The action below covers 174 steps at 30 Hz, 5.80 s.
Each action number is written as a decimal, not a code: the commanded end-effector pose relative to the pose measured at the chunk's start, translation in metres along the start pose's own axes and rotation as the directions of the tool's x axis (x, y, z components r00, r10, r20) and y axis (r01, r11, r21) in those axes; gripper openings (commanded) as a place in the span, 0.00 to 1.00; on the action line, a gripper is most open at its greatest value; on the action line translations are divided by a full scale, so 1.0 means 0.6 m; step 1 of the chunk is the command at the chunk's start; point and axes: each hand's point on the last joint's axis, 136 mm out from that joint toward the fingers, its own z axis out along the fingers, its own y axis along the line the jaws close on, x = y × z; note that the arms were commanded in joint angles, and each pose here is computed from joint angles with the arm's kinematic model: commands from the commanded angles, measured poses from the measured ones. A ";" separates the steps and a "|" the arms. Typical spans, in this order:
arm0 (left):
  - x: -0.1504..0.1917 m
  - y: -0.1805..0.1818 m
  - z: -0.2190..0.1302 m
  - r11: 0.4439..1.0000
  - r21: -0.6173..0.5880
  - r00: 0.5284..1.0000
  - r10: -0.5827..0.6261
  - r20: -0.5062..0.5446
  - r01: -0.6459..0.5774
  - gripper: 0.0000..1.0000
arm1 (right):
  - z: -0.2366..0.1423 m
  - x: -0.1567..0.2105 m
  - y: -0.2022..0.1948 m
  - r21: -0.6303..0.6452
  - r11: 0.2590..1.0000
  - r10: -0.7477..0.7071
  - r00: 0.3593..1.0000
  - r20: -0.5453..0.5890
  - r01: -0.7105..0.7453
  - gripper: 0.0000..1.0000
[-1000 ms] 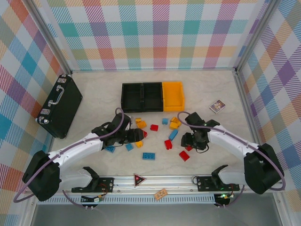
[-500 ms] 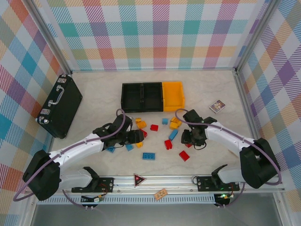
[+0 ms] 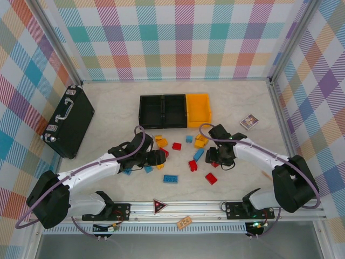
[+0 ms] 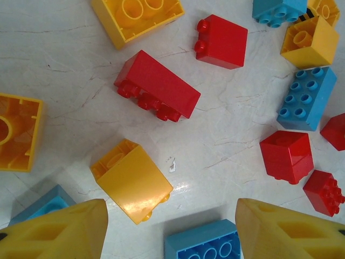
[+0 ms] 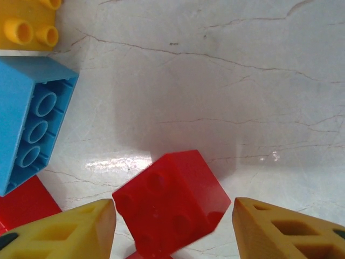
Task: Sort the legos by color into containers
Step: Move the lego to the bottom-center of the table, then pick up the lego from the bottom-center of the table, then place the lego in the container, then pick up the lego from the bottom-left of the table.
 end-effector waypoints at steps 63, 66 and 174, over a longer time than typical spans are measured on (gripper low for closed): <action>-0.073 -0.063 -0.087 0.995 0.104 0.975 -0.025 0.221 0.002 0.64 | -0.031 -0.371 0.159 0.027 0.998 -0.056 0.977 0.207 0.052 0.40; -0.072 -0.062 -0.088 0.995 0.102 0.975 -0.026 0.221 0.003 0.64 | -0.021 -0.381 0.164 0.033 0.998 -0.051 0.979 0.195 0.046 0.40; -0.069 0.205 -0.111 0.783 -0.454 0.898 -0.302 0.319 0.424 0.24 | -0.108 -0.011 0.207 -0.312 0.930 -0.147 0.973 0.175 0.197 0.62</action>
